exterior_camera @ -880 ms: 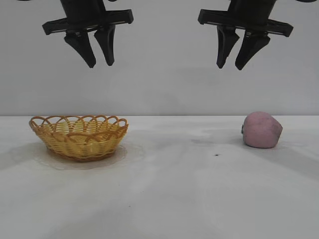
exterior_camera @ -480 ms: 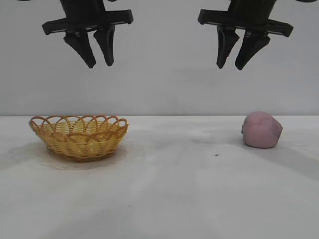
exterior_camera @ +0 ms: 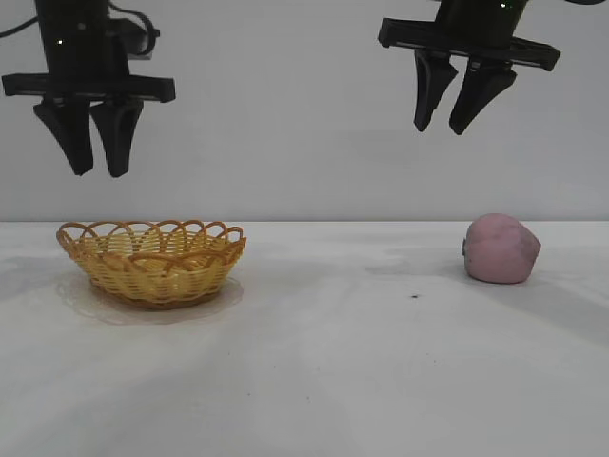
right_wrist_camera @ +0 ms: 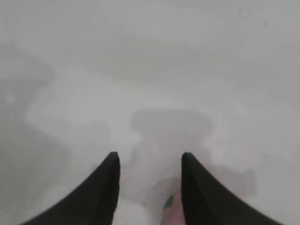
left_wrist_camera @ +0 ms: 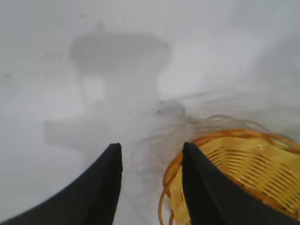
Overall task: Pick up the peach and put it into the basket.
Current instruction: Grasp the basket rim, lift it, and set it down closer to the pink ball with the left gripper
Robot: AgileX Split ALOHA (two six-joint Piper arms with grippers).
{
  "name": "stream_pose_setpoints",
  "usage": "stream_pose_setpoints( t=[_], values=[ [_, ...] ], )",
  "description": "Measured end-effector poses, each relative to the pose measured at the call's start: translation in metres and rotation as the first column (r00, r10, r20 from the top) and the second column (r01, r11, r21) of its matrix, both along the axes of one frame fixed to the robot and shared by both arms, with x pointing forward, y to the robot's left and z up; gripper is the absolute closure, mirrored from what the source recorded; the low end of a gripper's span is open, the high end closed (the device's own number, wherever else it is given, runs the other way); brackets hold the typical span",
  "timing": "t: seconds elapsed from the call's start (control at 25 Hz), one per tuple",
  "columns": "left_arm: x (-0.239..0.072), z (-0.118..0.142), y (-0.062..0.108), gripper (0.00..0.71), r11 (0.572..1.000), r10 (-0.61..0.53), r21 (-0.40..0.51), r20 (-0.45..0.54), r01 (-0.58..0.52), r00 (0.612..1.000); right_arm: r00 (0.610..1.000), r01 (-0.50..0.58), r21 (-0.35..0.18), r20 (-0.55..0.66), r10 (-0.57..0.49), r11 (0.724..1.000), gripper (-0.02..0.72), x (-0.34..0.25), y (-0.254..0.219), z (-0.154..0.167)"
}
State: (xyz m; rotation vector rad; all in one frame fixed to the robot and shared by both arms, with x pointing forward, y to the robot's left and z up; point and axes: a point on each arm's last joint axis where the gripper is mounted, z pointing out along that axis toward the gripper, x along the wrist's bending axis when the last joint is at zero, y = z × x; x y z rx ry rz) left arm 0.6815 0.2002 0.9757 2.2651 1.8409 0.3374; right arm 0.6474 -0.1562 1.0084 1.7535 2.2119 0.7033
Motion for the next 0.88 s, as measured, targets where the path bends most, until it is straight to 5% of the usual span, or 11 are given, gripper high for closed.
stream_pose_setpoints(
  t=[0.52,0.72,0.84,0.88],
  values=[
    [0.001,-0.046,-0.008,0.397,0.998,-0.038,-0.05,-0.138,0.032,0.99,1.0,-0.002,-0.001,-0.002,0.002,1.0,0.447,0.0,0.0,0.0],
    [-0.003,-0.052,-0.01,0.638,0.996,-0.059,-0.075,-0.202,0.045,0.978,1.0,-0.002,-0.001,-0.002,0.002,1.0,0.447,0.0,0.0,0.0],
    [-0.005,-0.047,-0.013,0.643,0.994,-0.046,-0.106,-0.204,0.025,0.978,1.0,-0.002,-0.002,-0.004,0.002,1.0,0.447,0.0,0.0,0.0],
    [-0.005,-0.043,-0.014,0.71,0.992,-0.036,-0.122,-0.199,0.012,0.979,1.0,-0.002,-0.003,-0.009,0.002,1.0,0.447,-0.001,0.0,0.0]
  ],
)
